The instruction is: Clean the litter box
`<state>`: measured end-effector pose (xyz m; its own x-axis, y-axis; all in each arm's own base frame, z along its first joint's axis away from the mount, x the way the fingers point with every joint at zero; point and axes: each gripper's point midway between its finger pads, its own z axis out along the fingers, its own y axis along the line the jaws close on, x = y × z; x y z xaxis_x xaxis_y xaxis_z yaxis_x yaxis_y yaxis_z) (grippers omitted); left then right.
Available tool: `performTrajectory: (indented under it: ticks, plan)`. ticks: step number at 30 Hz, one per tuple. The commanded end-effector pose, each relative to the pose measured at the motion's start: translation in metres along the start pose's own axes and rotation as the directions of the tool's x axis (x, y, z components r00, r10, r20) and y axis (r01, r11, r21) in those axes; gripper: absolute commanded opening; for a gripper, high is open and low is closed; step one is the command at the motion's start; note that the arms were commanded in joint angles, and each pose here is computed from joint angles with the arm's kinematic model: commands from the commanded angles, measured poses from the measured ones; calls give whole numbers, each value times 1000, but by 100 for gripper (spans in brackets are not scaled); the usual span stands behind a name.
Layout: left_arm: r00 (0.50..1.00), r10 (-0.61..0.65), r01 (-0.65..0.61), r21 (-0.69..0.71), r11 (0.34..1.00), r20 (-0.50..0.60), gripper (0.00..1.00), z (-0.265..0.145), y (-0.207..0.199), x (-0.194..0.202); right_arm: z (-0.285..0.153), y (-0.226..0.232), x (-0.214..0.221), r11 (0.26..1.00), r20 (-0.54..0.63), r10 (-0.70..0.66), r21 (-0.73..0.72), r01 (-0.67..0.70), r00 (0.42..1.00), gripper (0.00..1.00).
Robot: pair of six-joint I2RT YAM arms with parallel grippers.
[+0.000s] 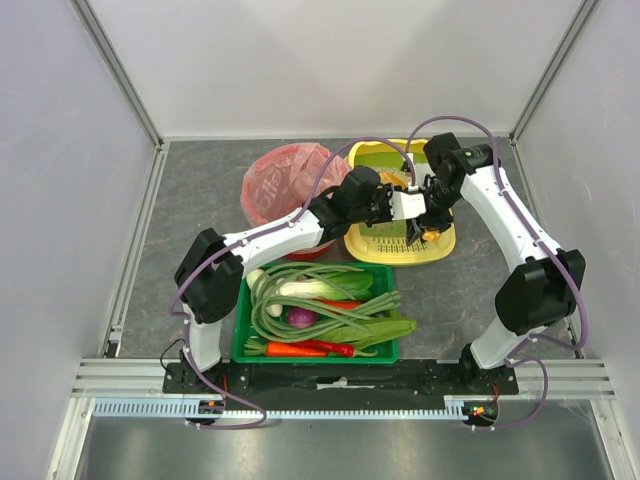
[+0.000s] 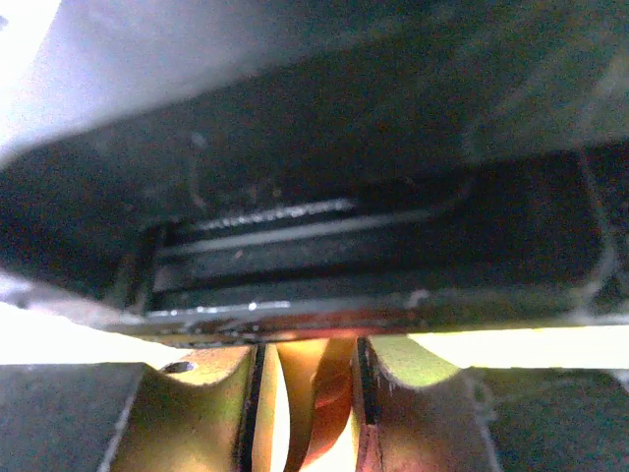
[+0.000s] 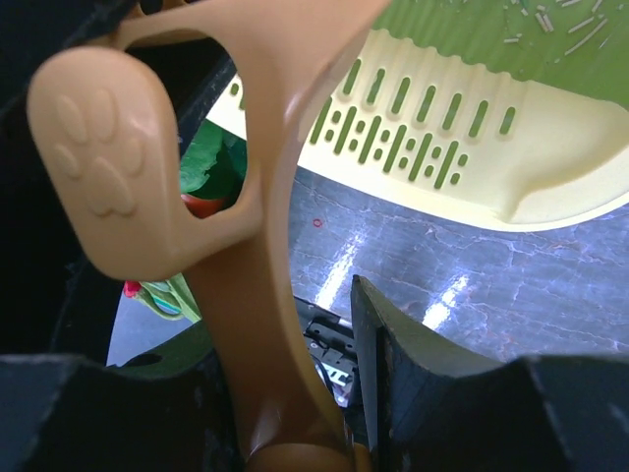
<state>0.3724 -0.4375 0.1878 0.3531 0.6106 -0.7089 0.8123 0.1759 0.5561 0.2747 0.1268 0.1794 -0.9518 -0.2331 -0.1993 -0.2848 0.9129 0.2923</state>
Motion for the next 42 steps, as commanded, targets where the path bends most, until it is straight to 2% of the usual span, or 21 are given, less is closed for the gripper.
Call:
performTrajectory:
  ticks: [1,5,7,11,12,14,15,30,31,36,42]
  plan:
    - [995,-77,82,-80,993,62,9,-11,27,-18,-20,-7,18,998,-50,23,65,-20,998,14]
    - [992,-106,109,-35,993,70,2,-14,20,-22,-34,-20,7,988,31,9,153,-14,999,27]
    - [987,-137,137,-5,991,82,2,-14,16,-25,-39,-27,5,981,56,9,193,-20,998,42]
    - [978,-182,177,60,982,97,2,-16,8,-32,-50,-35,5,969,119,7,246,-37,993,45]
    - [974,-202,196,72,978,97,2,-15,6,-32,-52,-38,6,965,129,11,259,-44,992,50]
    - [968,-226,216,101,971,108,2,-16,3,-34,-56,-42,8,959,152,12,278,-55,988,52]
    - [965,-239,227,110,968,108,2,-17,1,-34,-58,-43,7,958,163,10,280,-56,987,58]
    - [947,-307,281,223,933,93,2,-23,-16,-33,-96,-36,-16,952,355,-101,306,-13,930,63]
    - [945,-314,287,233,929,87,2,-23,-17,-32,-102,-34,-18,952,376,-113,306,-8,920,68]
    - [935,-350,321,277,906,60,2,-24,-26,-30,-124,-30,-27,942,451,-196,334,39,871,70]
    - [938,-344,318,283,905,46,2,-25,-28,-28,-152,-16,-37,932,544,-298,344,115,785,73]
